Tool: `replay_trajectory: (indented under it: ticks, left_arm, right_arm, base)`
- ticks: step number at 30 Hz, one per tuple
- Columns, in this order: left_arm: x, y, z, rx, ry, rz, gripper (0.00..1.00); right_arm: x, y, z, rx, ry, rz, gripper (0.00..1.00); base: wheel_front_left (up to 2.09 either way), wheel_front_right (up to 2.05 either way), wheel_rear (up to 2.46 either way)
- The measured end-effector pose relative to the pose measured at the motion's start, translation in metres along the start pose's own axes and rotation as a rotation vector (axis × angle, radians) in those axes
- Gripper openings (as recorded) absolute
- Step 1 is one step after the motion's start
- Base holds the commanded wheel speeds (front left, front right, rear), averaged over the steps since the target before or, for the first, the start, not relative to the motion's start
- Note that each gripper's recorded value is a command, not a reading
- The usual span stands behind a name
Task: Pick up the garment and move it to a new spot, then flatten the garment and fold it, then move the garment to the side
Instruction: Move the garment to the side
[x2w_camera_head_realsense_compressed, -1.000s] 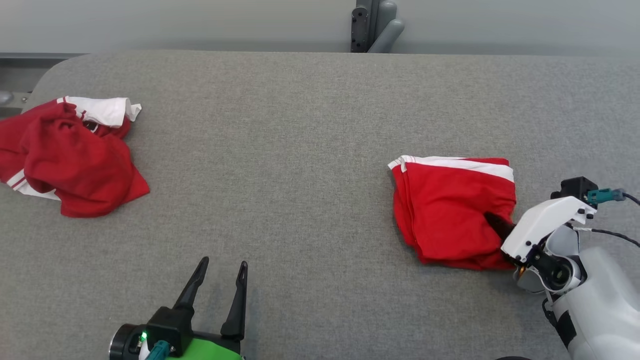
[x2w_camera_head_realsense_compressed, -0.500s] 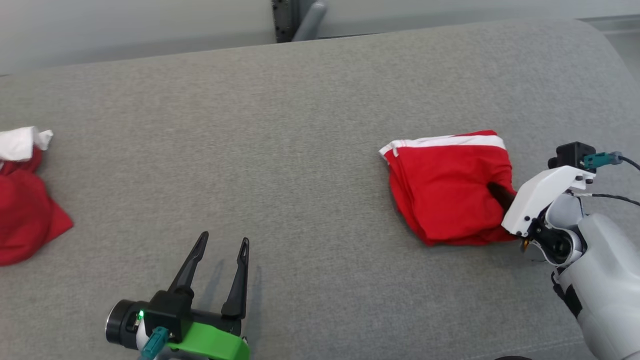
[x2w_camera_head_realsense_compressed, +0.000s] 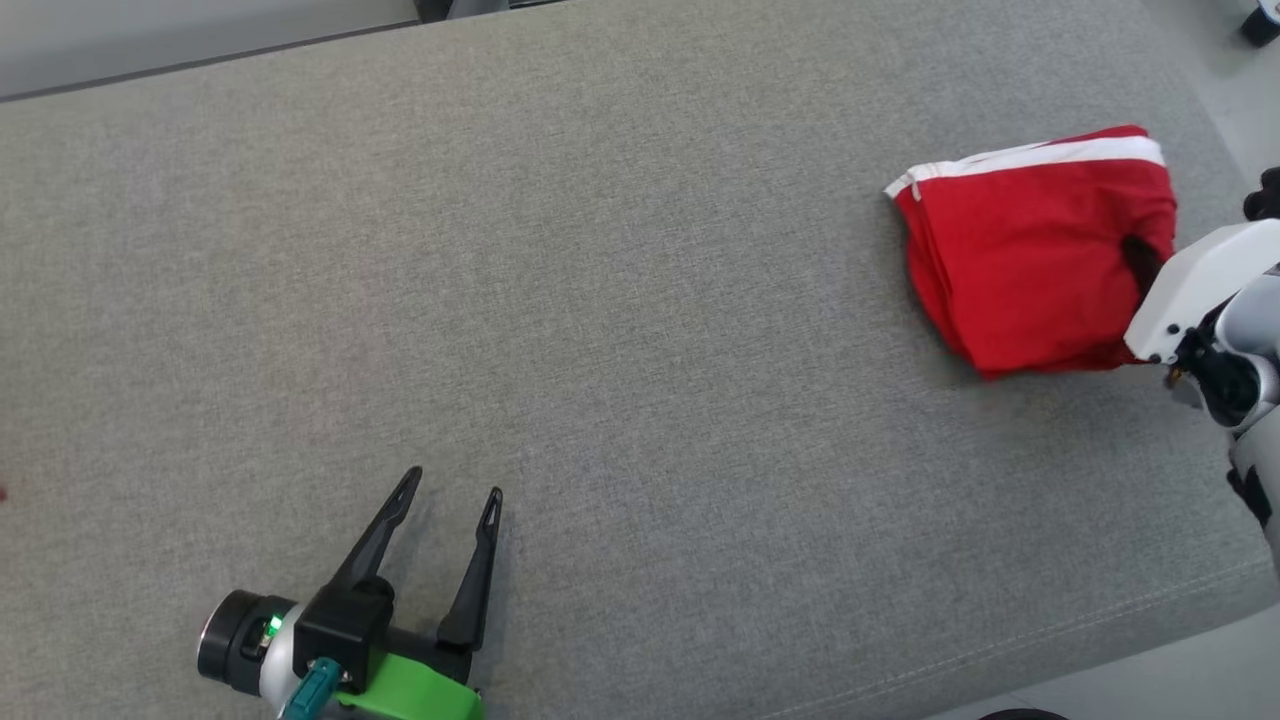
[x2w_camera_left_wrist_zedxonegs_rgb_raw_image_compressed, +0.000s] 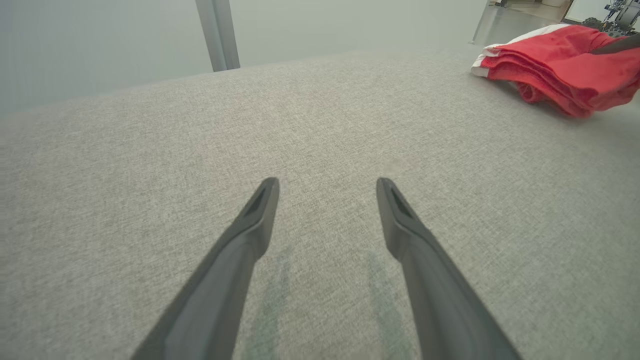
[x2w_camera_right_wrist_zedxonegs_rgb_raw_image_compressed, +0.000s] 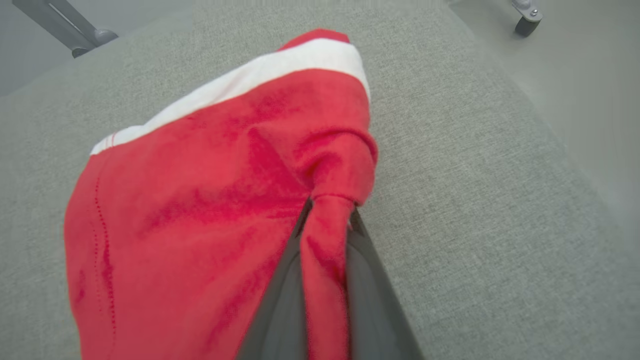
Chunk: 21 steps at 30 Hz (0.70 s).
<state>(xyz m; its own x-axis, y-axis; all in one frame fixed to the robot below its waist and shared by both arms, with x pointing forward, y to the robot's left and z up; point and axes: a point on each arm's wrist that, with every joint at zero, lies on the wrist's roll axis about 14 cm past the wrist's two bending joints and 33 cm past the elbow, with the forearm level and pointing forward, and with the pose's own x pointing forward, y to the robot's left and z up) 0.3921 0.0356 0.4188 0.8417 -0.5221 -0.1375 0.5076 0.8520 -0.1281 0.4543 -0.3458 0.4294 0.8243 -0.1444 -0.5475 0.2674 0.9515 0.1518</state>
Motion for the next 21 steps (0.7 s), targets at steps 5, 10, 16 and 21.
replay_trajectory:
  ticks: [5,10,16,21]
  left_arm:
    - [-0.016,0.014,-0.008,0.008,0.041,0.055,1.0]
    - [-0.03,0.027,-0.014,0.012,0.074,0.104,1.0]
    - [-0.034,0.04,-0.015,0.008,0.083,0.147,1.0]
    - [-0.035,0.047,-0.021,-0.007,0.102,0.172,1.0]
  right_arm:
    - [0.014,-0.006,0.018,-0.087,-0.008,-0.033,0.0]
    - [0.025,-0.017,0.039,-0.205,-0.009,-0.079,0.0]
    - [0.037,-0.036,0.05,-0.247,-0.008,-0.143,0.0]
    - [0.047,-0.042,0.042,-0.304,0.01,-0.17,1.0]
  base:
    - [0.0,0.0,0.0]
    - [0.0,0.0,0.0]
    - [0.0,0.0,0.0]
    - [0.0,0.0,0.0]
